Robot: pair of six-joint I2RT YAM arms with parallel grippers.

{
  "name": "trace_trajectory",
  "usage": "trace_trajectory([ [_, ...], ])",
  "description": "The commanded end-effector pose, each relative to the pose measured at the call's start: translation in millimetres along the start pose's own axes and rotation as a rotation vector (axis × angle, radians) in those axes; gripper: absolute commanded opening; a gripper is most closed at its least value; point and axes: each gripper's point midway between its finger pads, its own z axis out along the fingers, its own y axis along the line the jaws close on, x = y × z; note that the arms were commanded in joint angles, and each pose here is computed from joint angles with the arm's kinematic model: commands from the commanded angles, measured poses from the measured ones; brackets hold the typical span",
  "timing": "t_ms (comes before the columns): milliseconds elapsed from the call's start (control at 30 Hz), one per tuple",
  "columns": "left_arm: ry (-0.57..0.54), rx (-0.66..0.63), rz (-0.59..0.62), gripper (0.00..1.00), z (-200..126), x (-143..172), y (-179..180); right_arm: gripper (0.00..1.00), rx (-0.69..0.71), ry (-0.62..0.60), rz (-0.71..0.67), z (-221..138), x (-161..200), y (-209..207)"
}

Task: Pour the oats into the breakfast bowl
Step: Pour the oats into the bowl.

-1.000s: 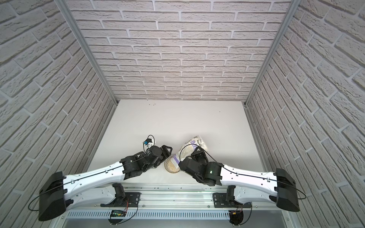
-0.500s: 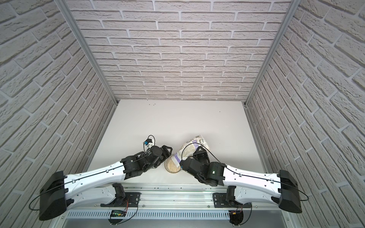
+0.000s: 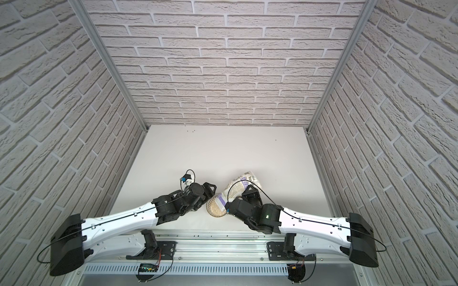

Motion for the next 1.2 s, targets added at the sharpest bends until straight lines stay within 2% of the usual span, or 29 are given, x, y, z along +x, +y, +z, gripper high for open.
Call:
trace_trajectory([
  [0,-0.01,0.008,-0.002,0.78,-1.2,-2.1,-6.7,0.04,0.132,0.055,0.141,-5.7,9.8,-36.3],
  [33,-0.008,0.01,-0.002,0.78,-1.4,-1.9,-7.5,0.03,0.161,0.086,0.122,-5.7,13.6,-41.0],
  [100,-0.007,0.007,-0.001,0.78,-1.6,-1.8,-7.4,0.04,0.152,0.028,0.239,-14.2,12.6,-54.2],
  [133,-0.009,0.008,-0.002,0.78,-1.7,-2.3,-7.4,0.03,0.139,0.014,0.243,-14.3,11.1,-51.9],
  [200,-0.012,0.008,-0.003,0.78,-1.5,-2.6,-7.3,0.03,0.181,0.084,0.135,-7.6,15.0,-47.1],
  [233,-0.012,0.007,-0.003,0.78,-1.1,-2.5,-7.2,0.04,0.197,0.08,0.147,-9.2,16.2,-51.8],
  [300,-0.012,0.007,-0.003,0.78,-1.0,-2.3,-7.1,0.04,0.157,-0.003,0.243,-14.3,10.2,-53.7],
  [333,-0.012,0.007,-0.003,0.78,-1.0,-2.4,-7.1,0.04,0.147,0.004,0.208,-11.2,8.0,-47.5],
  [367,-0.012,0.006,-0.002,0.78,-0.6,-2.3,-7.0,0.04,0.18,0.073,0.129,-5.6,12.5,-45.0],
  [400,-0.011,0.005,0.0,0.78,-0.5,-2.0,-6.6,0.03,0.197,0.087,0.13,-5.9,14.6,-49.1],
  [467,-0.013,0.006,-0.004,0.78,-0.6,-2.6,-7.0,0.03,0.169,0.001,0.265,-14.2,10.1,-59.4],
  [500,-0.013,0.006,-0.004,0.78,-0.5,-2.4,-7.0,0.03,0.148,0.01,0.231,-10.5,8.0,-50.9],
  [567,-0.012,0.006,-0.004,0.78,-0.6,-2.4,-7.2,0.04,0.197,0.102,0.105,-2.2,14.0,-46.7],
  [633,-0.013,0.003,-0.001,0.78,-0.7,-2.4,-6.7,0.03,0.18,0.016,0.238,-11.5,9.4,-57.4],
  [667,-0.014,0.004,-0.003,0.78,-0.9,-2.8,-6.8,0.03,0.143,-0.005,0.248,-11.0,7.1,-50.6],
  [733,-0.014,0.003,-0.003,0.78,-1.0,-2.9,-6.5,0.03,0.199,0.086,0.122,-3.4,13.9,-46.8],
  [767,-0.014,0.004,-0.004,0.78,-1.3,-2.6,-6.8,0.04,0.22,0.079,0.138,-5.7,15.3,-53.3],
  [833,-0.014,0.003,-0.006,0.78,-0.6,-2.6,-6.2,0.03,0.175,0.001,0.239,-11.9,11.8,-56.5],
  [933,-0.015,0.004,-0.005,0.78,0.3,-2.6,-7.4,0.04,0.222,0.092,0.138,-4.6,19.4,-52.3],
  [1000,-0.014,0.009,-0.008,0.78,1.3,-2.2,-8.7,0.03,0.208,0.036,0.232,-9.8,17.1,-58.3],
  [1100,-0.01,0.019,-0.006,0.78,1.2,-1.8,-11.9,0.03,0.238,0.115,0.118,-2.8,22.3,-52.3],
  [1167,-0.008,0.02,-0.004,0.78,1.4,-1.4,-12.0,0.04,0.229,0.052,0.193,-9.0,19.1,-60.8],
])
